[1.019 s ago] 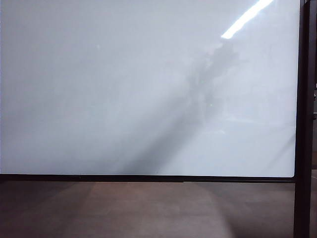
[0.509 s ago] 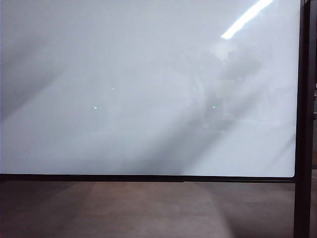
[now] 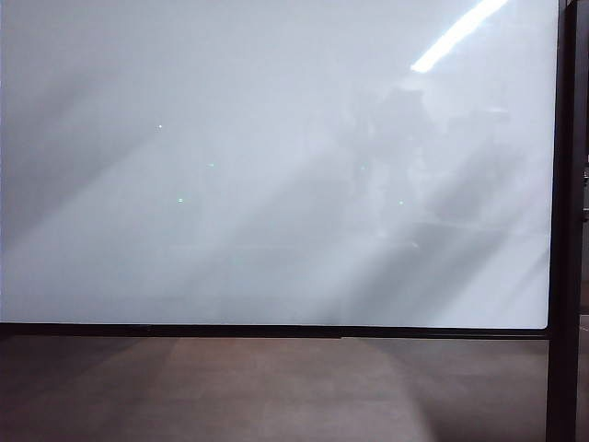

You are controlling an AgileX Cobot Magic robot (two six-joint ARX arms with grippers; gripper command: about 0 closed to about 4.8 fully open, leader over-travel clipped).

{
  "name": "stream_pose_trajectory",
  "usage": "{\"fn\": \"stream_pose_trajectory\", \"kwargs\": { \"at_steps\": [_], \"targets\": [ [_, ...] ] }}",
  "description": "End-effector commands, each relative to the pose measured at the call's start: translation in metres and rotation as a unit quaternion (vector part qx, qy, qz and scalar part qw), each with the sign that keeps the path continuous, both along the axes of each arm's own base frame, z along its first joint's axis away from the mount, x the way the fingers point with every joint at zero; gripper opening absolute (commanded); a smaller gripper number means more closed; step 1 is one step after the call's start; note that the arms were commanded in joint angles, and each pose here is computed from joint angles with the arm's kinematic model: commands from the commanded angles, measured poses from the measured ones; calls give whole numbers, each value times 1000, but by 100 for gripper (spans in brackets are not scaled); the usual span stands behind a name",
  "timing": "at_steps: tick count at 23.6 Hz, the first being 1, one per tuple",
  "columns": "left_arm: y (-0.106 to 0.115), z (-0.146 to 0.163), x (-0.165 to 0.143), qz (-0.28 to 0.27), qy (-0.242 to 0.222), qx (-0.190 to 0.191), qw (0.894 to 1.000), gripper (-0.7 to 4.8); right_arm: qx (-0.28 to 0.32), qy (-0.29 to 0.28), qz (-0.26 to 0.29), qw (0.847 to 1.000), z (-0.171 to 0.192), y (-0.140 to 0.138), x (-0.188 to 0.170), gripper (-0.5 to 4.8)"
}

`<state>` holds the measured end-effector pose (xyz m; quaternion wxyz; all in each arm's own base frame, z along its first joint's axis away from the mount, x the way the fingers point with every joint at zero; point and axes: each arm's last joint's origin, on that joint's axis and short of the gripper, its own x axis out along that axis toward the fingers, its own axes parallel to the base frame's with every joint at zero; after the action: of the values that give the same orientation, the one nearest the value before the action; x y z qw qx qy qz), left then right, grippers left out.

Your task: Reach to the right to find the marker pen, pick it up, and write the number 6 on the whiteboard.

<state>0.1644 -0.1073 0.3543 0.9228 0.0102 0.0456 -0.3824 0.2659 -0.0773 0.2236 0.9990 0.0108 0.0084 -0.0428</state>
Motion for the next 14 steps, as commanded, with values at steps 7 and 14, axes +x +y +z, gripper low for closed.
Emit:
{"fn": "stream_pose_trajectory", "kwargs": {
  "at_steps": [7,14],
  "targets": [
    [-1,5,-2,-25,-8,-10,1000,-6,-2,-31,73,997,-45,-12,46,265],
    [-1,6,-2,-25,-12,-12,1000,-6,-9,-45,89,995,-59,-26,93,264]
  ]
}}
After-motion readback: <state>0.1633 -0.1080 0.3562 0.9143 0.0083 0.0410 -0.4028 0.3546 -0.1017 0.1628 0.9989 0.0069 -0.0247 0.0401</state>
